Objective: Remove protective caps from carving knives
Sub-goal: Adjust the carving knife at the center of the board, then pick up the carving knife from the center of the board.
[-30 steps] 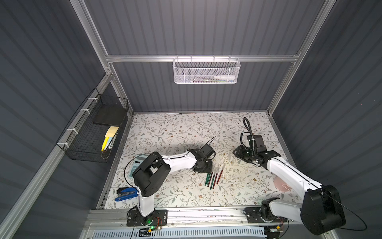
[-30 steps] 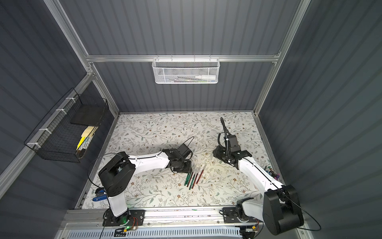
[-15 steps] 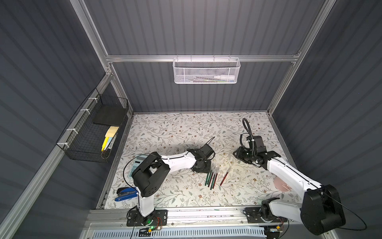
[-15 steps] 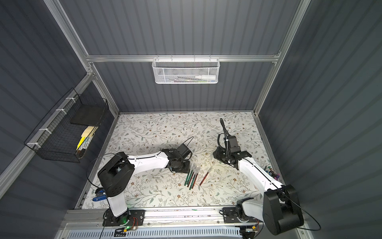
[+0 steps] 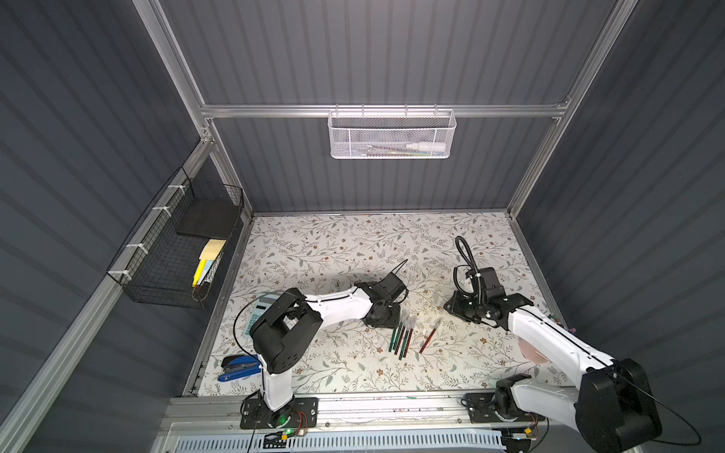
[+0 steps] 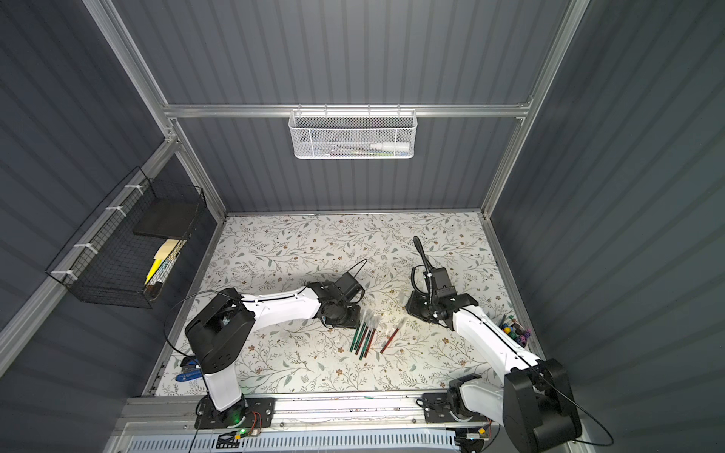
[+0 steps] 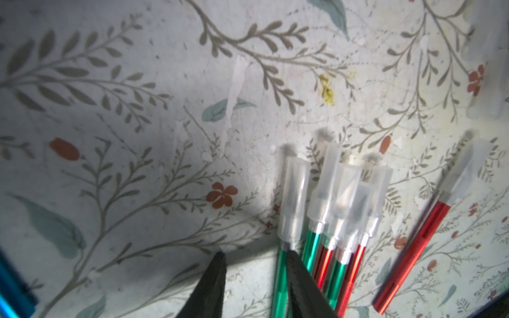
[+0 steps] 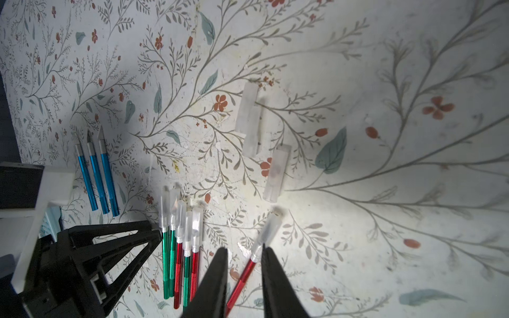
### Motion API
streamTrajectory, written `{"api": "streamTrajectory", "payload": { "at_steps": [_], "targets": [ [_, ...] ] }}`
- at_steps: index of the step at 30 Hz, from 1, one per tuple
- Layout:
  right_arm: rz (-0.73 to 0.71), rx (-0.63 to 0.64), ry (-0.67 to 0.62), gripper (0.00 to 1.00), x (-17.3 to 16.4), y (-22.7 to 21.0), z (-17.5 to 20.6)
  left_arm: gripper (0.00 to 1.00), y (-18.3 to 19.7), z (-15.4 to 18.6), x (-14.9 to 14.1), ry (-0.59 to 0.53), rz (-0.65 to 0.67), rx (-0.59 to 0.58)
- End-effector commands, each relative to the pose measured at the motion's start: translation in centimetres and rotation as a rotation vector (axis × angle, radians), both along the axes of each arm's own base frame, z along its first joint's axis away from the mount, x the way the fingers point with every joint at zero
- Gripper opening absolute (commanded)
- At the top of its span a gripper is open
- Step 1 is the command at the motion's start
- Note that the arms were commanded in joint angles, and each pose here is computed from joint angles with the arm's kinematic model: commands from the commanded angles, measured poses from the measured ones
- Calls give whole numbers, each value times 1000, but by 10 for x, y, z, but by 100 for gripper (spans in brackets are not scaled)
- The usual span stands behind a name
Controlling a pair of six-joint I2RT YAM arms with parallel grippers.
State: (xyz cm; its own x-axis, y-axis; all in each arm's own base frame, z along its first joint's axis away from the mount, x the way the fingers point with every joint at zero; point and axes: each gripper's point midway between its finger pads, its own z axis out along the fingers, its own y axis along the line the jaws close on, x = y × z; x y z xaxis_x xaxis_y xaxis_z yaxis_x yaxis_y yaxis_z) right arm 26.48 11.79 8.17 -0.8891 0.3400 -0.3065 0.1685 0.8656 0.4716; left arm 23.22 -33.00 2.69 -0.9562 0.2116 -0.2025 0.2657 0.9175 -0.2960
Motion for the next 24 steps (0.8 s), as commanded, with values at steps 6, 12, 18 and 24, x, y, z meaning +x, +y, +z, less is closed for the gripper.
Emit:
{"api": "streamTrajectory", "payload": {
  "at_steps": [6, 12, 18, 24],
  "targets": [
    [-11, 11, -9, 25, 4, 3, 2, 39, 2, 11, -7, -1, -15, -5],
    [-7, 17, -16, 25, 8, 6, 4, 39, 6, 15, -12, -2, -7, -11],
    [7, 15, 1, 24, 4, 7, 1, 40, 3, 22, -15, -9, -14, -29],
    [-3, -2, -13, 24, 5, 3, 4, 40, 5, 12, -18, 3, -16, -12]
  ]
}}
